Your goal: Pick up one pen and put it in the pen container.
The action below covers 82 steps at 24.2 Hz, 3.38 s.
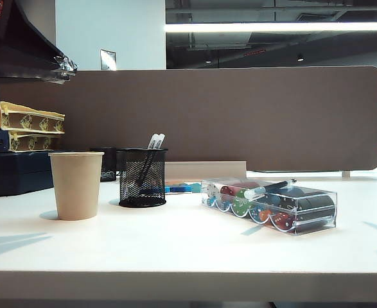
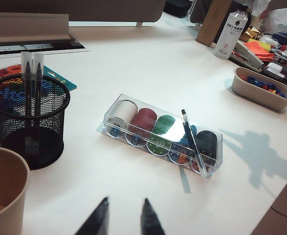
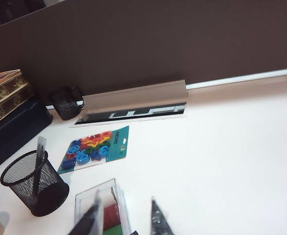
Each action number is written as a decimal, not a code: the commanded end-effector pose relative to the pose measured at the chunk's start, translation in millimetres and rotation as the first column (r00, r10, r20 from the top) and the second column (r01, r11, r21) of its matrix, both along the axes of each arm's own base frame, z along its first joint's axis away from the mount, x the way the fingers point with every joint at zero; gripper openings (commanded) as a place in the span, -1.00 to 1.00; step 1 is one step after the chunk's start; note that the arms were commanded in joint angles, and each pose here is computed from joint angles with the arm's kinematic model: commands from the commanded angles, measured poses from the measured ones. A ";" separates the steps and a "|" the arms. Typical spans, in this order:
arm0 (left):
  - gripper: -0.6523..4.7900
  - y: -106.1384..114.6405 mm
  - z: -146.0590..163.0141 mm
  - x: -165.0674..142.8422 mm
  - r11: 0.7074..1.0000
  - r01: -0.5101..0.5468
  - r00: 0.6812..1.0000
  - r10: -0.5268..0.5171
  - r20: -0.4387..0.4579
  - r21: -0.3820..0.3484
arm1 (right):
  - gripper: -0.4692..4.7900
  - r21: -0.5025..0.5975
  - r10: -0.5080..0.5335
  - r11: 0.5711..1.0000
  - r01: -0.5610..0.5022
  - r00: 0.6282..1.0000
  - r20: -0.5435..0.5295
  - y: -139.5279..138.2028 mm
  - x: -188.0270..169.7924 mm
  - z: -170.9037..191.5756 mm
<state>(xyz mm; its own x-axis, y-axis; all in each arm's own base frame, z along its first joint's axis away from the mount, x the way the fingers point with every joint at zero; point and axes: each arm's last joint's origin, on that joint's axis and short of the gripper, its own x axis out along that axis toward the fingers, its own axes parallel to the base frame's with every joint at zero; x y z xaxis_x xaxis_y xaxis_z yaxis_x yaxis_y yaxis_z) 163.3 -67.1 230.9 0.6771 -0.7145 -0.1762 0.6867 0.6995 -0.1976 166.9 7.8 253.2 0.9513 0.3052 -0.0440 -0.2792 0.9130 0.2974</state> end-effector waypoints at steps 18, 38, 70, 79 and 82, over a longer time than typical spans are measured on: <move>-0.43 -66.9 15.8 8.9 0.968 0.238 0.970 -0.241 0.024 0.083 | -0.32 0.032 0.083 0.996 -0.083 0.997 -0.004 2.5 29.4 19.2; -0.43 -128.6 -7.4 44.0 0.924 0.332 0.943 -0.315 -0.111 0.192 | -0.21 0.030 0.043 0.999 -0.042 0.999 -0.020 1.2 59.0 32.0; -0.19 -182.7 -33.5 72.7 0.891 0.362 0.927 -0.312 -0.210 0.275 | -0.12 0.027 0.011 1.000 -0.009 0.995 -0.096 -0.1 78.4 11.6; -0.19 -190.1 -50.6 76.1 0.882 0.368 0.923 -0.308 -0.232 0.294 | -0.12 0.023 -0.014 1.000 0.017 0.994 -0.113 -1.3 82.6 6.7; -0.19 -192.6 -53.4 76.5 0.883 0.367 0.924 -0.309 -0.226 0.294 | -0.12 0.023 -0.015 1.000 0.018 0.993 -0.116 -1.3 82.9 6.0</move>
